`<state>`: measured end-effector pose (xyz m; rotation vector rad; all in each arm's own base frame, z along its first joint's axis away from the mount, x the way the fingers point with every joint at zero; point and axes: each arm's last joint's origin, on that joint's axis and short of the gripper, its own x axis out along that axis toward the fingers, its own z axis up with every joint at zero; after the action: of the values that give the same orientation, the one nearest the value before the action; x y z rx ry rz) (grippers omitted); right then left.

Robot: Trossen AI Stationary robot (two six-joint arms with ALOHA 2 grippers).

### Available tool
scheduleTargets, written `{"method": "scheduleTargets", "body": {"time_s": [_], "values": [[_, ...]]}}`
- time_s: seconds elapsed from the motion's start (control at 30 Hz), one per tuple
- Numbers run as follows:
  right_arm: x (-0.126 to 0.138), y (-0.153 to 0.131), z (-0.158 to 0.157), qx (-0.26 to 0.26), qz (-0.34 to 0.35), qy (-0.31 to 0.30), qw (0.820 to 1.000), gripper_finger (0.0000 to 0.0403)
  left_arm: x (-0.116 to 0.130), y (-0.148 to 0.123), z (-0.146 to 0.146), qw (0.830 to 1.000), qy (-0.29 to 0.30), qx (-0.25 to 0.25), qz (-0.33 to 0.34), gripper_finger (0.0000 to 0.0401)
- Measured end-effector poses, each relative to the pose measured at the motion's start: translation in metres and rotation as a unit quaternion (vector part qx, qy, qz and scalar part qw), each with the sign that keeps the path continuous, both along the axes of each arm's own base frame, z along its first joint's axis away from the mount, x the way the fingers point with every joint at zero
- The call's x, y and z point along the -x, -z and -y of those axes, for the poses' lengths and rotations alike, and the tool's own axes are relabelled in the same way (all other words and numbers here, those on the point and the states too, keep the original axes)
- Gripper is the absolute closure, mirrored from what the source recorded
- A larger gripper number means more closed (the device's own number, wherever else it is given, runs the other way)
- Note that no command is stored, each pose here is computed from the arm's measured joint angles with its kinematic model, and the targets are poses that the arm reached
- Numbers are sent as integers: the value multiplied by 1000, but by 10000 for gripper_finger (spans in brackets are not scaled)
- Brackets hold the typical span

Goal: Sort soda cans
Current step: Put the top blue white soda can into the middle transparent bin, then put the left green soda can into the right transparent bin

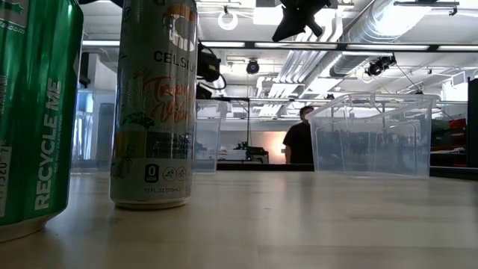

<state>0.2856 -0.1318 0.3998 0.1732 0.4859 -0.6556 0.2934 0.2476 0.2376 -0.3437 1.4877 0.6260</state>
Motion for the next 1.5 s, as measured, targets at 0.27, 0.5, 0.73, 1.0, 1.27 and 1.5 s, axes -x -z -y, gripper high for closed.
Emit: {"method": "scheduleTargets", "body": {"time_s": [0.27,0.5,0.73,1.0,1.27,1.5], "values": [[0,0,0,0,0,0,1000,402,3,-5,1,1000,3,7,1,7],[0,0,0,0,0,0,1000,402,10,-54,7,998,5,-28,54,4],[0,0,0,0,0,0,1000,402,38,-121,34,988,22,-92,126,3],[0,0,0,9,-7,-6,1000,402,55,-166,110,954,94,-29,284,2],[0,0,0,18,-14,-12,1000,402,64,-121,230,943,179,61,275,2],[0,0,0,27,-22,-30,999,402,94,-79,311,950,127,117,261,2]]}}
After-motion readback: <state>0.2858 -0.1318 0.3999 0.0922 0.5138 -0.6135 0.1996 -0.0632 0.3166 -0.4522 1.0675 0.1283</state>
